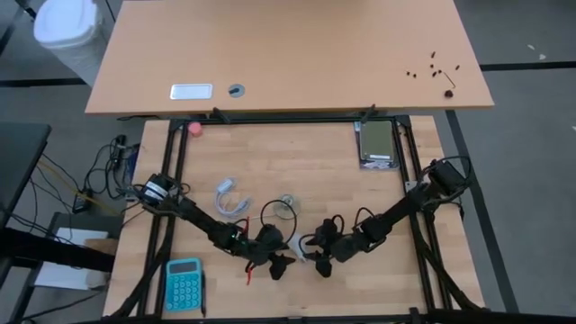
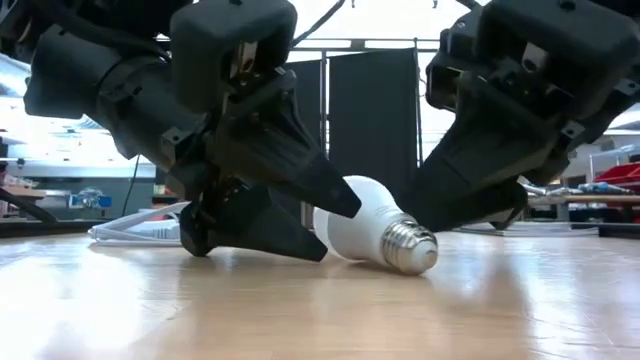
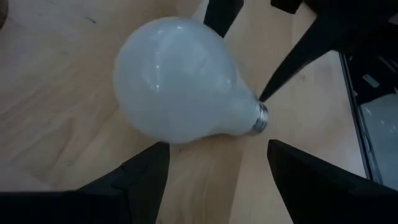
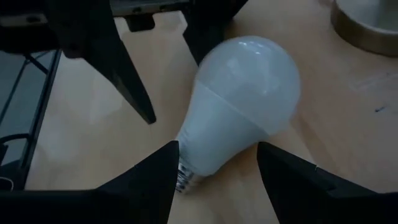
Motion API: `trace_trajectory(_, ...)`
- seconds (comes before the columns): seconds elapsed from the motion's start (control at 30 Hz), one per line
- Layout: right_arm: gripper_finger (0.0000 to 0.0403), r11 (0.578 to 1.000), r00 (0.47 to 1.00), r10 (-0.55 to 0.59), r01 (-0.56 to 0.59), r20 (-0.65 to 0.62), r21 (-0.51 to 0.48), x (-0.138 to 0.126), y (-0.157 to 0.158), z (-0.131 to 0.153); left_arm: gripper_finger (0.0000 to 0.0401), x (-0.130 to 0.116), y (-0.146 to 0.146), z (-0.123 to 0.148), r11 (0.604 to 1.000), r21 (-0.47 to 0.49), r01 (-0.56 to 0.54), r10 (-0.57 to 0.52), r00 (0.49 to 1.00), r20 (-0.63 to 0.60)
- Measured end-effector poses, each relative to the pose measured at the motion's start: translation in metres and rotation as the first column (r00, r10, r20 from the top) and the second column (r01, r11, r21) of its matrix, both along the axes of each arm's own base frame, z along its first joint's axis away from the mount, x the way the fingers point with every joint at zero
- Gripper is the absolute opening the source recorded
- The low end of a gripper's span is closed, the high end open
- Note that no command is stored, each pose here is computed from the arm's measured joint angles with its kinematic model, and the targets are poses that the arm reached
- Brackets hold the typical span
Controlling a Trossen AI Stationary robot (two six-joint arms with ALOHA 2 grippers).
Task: Screw lightbulb
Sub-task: Insert the lightbulb into the lamp holder
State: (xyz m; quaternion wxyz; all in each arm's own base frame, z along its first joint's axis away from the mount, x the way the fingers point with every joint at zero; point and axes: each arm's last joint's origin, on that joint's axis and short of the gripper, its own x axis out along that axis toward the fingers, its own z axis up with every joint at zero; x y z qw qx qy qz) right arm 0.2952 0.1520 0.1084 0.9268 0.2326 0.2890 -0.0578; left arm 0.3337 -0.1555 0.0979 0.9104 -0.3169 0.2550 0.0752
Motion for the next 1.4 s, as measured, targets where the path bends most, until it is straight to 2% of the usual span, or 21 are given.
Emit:
trace_trajectory(0.3,0.0230,0.998,1.000,-0.002,0.002,-0.003,0.067,0.003,-0.004,0.001,0.0277,0.001,0.000,0.000,0.999,-0.038,-0.018,0.018,1.000,0.013)
trace_trajectory(0.53,0.0230,0.998,1.000,0.009,-0.010,0.029,0.058,0.006,-0.005,0.003,0.0277,0.003,0.003,0.001,0.999,-0.046,-0.015,0.016,1.000,0.024)
trace_trajectory(0.63,0.0230,0.999,0.998,0.026,-0.029,0.061,0.042,0.007,-0.004,0.006,0.0277,0.003,0.003,0.001,1.000,-0.014,0.000,0.001,0.999,0.035)
trace_trajectory(0.9,0.0230,0.998,0.997,0.055,-0.055,0.050,-0.002,0.005,-0.002,0.005,0.0277,0.007,0.002,0.006,0.995,0.080,0.060,-0.068,0.993,0.101)
trace_trajectory(1.4,0.0230,0.994,0.994,0.085,-0.080,0.071,-0.070,0.004,0.001,0.007,0.0273,0.012,0.007,0.015,0.962,0.256,0.100,-0.143,0.977,0.156)
